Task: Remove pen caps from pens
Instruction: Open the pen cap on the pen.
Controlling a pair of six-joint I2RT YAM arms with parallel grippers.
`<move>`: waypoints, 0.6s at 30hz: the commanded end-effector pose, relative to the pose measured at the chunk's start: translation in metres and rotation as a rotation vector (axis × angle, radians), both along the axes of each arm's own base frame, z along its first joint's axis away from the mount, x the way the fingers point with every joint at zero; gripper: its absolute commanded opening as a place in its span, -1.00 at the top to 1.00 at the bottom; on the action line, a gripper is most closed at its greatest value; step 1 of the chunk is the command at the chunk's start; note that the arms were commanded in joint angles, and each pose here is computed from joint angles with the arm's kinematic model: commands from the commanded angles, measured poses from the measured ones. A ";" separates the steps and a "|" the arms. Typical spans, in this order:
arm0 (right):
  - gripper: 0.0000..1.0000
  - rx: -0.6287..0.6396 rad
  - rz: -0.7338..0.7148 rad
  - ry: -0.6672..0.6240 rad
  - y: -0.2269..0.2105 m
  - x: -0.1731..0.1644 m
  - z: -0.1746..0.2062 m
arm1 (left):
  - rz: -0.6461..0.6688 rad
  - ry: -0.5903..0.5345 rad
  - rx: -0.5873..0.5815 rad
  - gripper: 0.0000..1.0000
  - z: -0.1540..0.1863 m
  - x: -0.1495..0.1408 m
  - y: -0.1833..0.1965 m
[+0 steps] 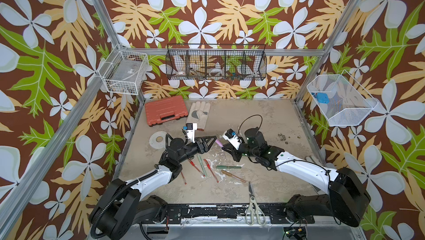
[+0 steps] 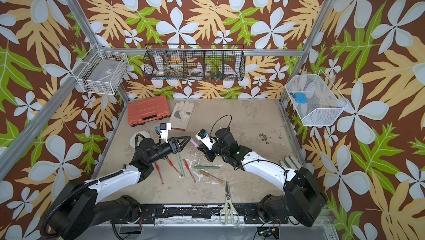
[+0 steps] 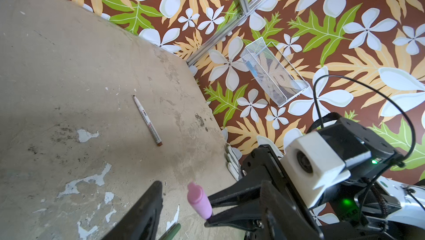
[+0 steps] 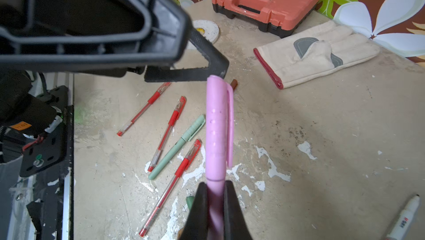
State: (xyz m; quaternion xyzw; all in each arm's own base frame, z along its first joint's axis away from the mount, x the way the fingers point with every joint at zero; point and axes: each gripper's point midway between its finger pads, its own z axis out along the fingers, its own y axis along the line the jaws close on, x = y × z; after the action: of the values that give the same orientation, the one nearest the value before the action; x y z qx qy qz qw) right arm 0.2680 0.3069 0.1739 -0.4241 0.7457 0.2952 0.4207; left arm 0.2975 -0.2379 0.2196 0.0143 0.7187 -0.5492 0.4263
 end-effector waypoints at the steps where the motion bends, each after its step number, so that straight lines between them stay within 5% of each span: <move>1: 0.83 0.099 0.006 -0.020 0.008 0.000 0.018 | -0.007 -0.052 0.032 -0.33 0.004 0.002 -0.002; 5: 0.83 0.145 0.032 0.006 0.012 -0.007 0.015 | 0.000 -0.062 0.061 -0.27 -0.001 0.000 0.000; 12: 0.83 0.176 0.043 0.017 0.014 -0.009 0.019 | -0.062 -0.075 0.028 0.15 -0.001 -0.007 -0.008; 18: 0.83 0.184 0.052 0.018 0.014 -0.011 0.021 | -0.127 -0.110 0.029 0.21 0.004 -0.018 -0.024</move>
State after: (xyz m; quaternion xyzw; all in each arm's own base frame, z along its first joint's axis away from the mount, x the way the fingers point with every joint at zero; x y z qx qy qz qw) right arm 0.2582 0.3177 0.1851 -0.3990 0.7215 0.3645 0.4329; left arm 0.2848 -0.2546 0.2065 0.0646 0.7238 -0.5489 0.4130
